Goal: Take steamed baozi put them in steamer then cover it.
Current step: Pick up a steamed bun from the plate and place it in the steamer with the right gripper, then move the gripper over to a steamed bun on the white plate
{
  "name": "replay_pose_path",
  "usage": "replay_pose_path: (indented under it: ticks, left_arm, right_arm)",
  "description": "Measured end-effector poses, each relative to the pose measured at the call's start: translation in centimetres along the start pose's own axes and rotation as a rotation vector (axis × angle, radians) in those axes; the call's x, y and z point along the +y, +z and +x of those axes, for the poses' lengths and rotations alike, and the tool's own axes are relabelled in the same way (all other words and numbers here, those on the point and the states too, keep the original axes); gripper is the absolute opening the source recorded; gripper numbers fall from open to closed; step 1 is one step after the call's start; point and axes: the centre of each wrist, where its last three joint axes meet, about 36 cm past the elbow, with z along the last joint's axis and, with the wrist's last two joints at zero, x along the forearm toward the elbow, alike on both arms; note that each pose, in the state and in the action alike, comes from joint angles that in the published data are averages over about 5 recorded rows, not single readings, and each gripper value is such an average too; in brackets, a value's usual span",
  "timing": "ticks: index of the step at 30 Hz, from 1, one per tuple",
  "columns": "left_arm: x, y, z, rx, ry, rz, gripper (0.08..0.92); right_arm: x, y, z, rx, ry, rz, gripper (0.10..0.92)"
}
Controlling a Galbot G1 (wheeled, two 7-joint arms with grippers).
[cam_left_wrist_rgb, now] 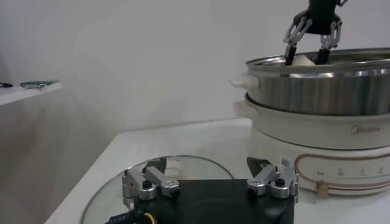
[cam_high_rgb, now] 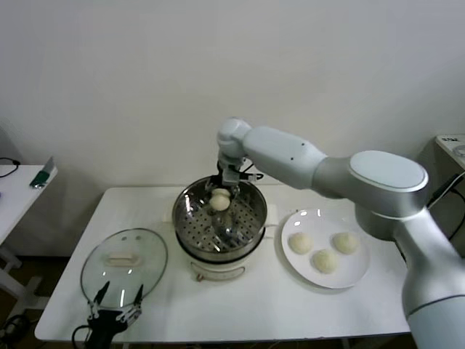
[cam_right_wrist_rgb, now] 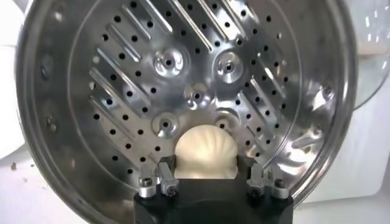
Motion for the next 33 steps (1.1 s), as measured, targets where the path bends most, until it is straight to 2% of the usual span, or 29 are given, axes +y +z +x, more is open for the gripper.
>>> replay_pose_path:
  ticks: [4,9,11,15,20,27,33]
  left_arm:
    - [0.1,0.0,-0.1,0.0,0.001,-0.001,0.823]
    - [0.1,0.0,-0.1,-0.001,0.001,-0.002,0.823]
    - [0.1,-0.1,-0.1,0.0,0.001,-0.003,0.823]
    - [0.1,-0.2,0.0,0.001,0.003,-0.003,0.823]
    - [-0.1,-0.6,0.1,-0.002,0.004,-0.006,0.823]
    - [-0.2,-0.7,0.2,-0.005,0.002,-0.007,0.823]
    - [-0.4,-0.8,-0.1,-0.012,0.003,-0.003,0.823]
  right_arm:
    - [0.0,0.2,-0.7,-0.006,0.0,-0.006,0.682]
    - [0.2,0.4,-0.8,-0.014,0.004,-0.016,0.792]
    - [0.3,0.6,-0.3,-0.016,0.004,-0.023,0.812]
    - [0.8,1.2,2.2,-0.02,0.006,-0.054,0.822]
    - [2.7,2.4,7.3,-0.029,0.027,-0.161,0.823]
    - [10.3,2.7,13.5,-0.029,0.058,-0.521,0.823]
    - [19.1,0.4,14.4,-0.01,0.023,-0.867,0.823]
